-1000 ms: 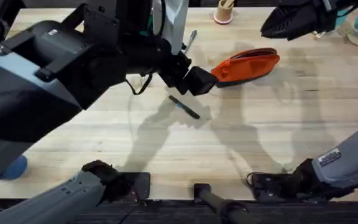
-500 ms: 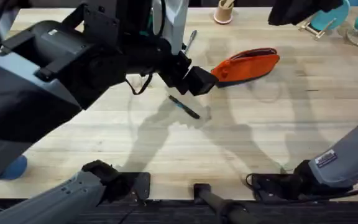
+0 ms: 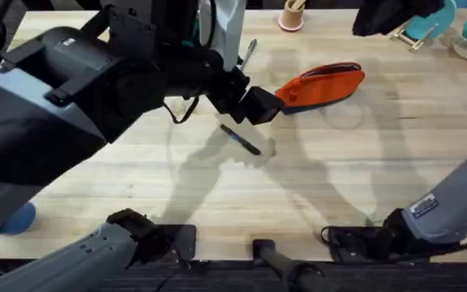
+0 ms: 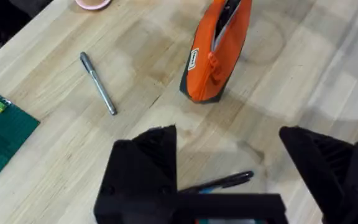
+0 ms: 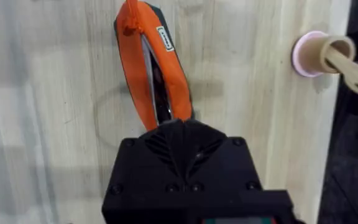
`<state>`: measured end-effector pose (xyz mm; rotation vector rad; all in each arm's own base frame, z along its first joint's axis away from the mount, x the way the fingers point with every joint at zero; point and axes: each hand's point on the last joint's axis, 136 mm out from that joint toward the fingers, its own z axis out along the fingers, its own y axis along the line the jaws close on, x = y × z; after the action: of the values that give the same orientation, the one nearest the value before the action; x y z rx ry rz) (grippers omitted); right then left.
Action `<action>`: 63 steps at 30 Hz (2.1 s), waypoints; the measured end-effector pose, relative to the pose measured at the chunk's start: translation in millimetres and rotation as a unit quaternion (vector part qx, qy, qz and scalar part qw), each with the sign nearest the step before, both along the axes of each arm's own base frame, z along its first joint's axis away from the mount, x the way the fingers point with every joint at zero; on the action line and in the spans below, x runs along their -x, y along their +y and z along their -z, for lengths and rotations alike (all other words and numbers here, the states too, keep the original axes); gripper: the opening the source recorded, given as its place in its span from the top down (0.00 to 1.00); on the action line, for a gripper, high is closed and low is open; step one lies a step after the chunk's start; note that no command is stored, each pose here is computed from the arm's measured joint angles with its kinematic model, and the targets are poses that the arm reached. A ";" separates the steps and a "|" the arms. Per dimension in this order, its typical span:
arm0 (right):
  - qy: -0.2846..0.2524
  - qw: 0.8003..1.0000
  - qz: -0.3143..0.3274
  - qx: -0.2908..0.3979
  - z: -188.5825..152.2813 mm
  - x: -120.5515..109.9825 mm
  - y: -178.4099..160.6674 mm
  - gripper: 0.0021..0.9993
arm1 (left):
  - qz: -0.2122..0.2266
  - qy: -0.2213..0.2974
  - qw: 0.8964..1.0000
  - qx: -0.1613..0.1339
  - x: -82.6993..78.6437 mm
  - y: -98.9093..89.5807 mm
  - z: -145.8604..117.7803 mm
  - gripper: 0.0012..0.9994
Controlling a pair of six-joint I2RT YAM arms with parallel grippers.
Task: Unzip the bag, pick up the pens from the table one at a time and place them inside, then zip the bag closed.
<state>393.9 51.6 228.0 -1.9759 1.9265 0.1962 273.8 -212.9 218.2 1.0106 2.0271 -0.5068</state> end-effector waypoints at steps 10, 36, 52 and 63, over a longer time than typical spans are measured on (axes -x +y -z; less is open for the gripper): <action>0.065 0.998 0.000 -0.001 29.8 4.8 -0.1 0.97 | 0.000 0.000 1.000 0.000 0.0 0.0 0.0 0.01; 0.146 0.989 0.009 -0.004 88.7 6.1 0.2 0.97 | 0.000 0.002 1.000 -0.001 0.6 0.3 1.0 0.00; 0.153 0.988 0.009 -0.004 120.8 6.6 0.2 0.97 | 0.000 0.009 1.000 -0.005 2.5 1.4 3.5 0.00; 0.155 0.988 0.011 -0.004 121.2 7.0 0.2 0.63 | 0.000 0.009 1.000 -0.005 2.7 1.5 3.7 0.00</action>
<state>387.0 51.8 106.7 -2.0150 2.1267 0.5332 271.1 -211.3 214.4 1.0145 2.0479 -0.5081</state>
